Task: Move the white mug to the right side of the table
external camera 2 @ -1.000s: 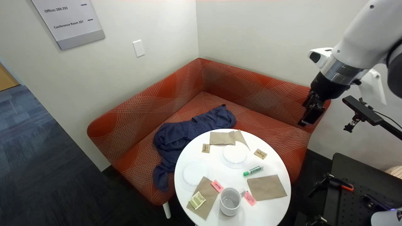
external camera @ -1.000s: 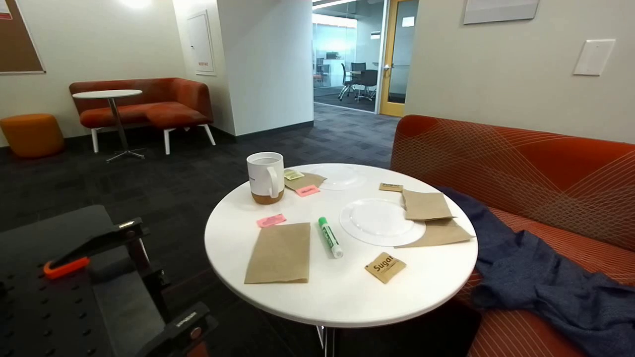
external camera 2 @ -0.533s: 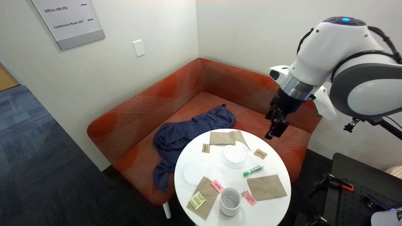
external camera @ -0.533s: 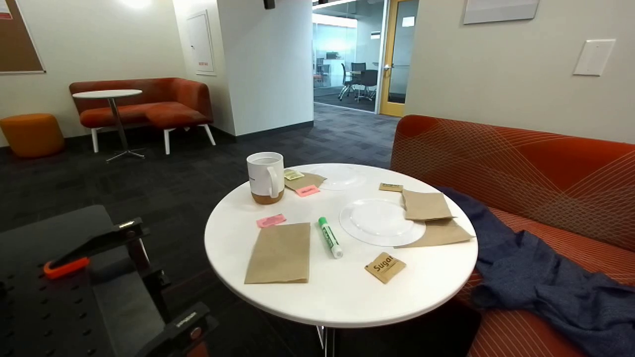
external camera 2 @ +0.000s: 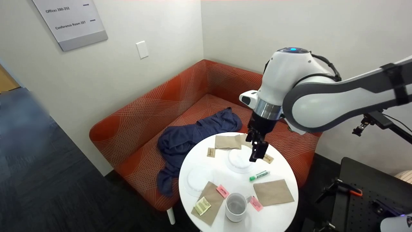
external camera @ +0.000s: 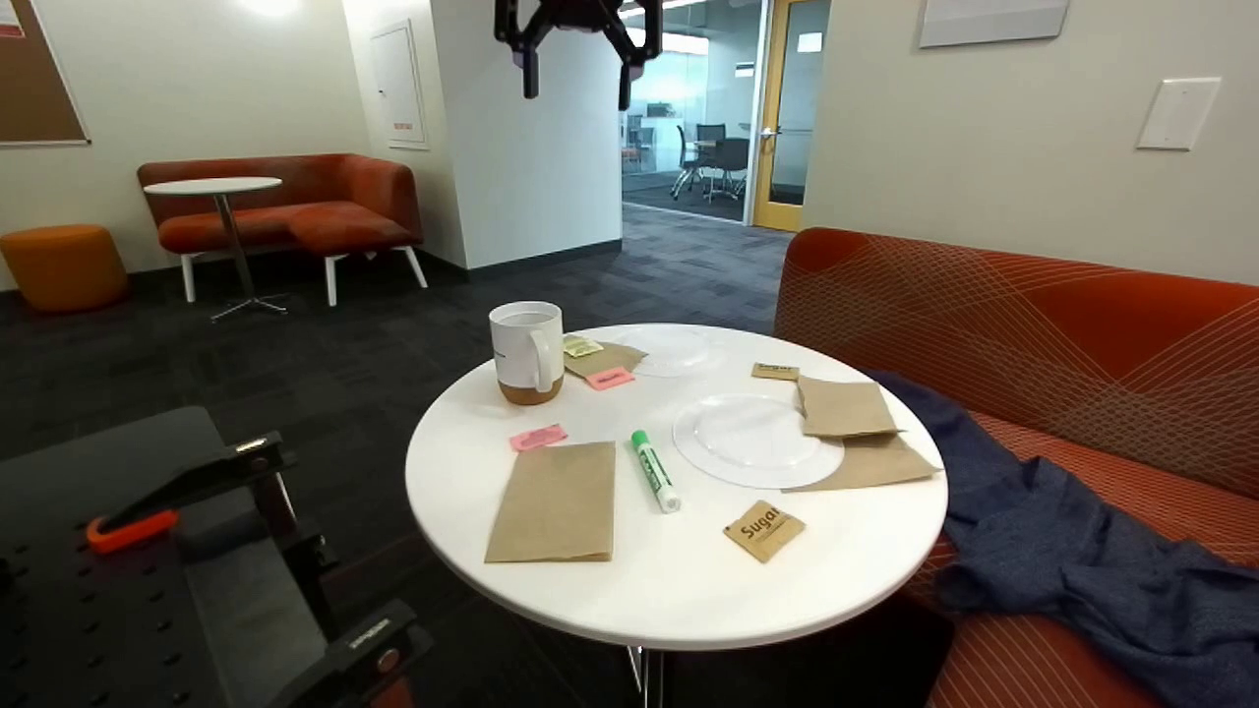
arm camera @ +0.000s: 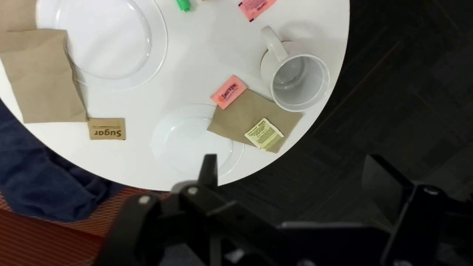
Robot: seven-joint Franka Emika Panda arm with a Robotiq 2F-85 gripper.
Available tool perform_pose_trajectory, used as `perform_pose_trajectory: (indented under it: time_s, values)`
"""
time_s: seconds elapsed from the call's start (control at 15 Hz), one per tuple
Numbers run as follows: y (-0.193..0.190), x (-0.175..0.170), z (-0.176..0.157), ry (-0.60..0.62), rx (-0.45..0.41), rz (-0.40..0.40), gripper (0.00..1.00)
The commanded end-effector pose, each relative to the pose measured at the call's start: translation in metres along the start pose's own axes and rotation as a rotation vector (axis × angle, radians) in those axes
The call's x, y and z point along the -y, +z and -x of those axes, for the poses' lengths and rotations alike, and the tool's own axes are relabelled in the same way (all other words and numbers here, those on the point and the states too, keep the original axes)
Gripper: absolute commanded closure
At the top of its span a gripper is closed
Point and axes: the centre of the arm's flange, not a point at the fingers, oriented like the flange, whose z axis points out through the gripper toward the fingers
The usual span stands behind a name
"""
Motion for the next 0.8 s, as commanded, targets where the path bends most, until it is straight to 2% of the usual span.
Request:
perform_pose_trajectory:
  time_s: [0.0,0.53,0.73]
  values:
    - [0.024,0.001,-0.02,-0.047,0.037,-0.036,0.0]
    - [0.059,0.055,-0.009,-0.13,0.103,-0.035,0.0]
    - [0.079,0.059,-0.009,-0.14,0.101,0.015,0.0]
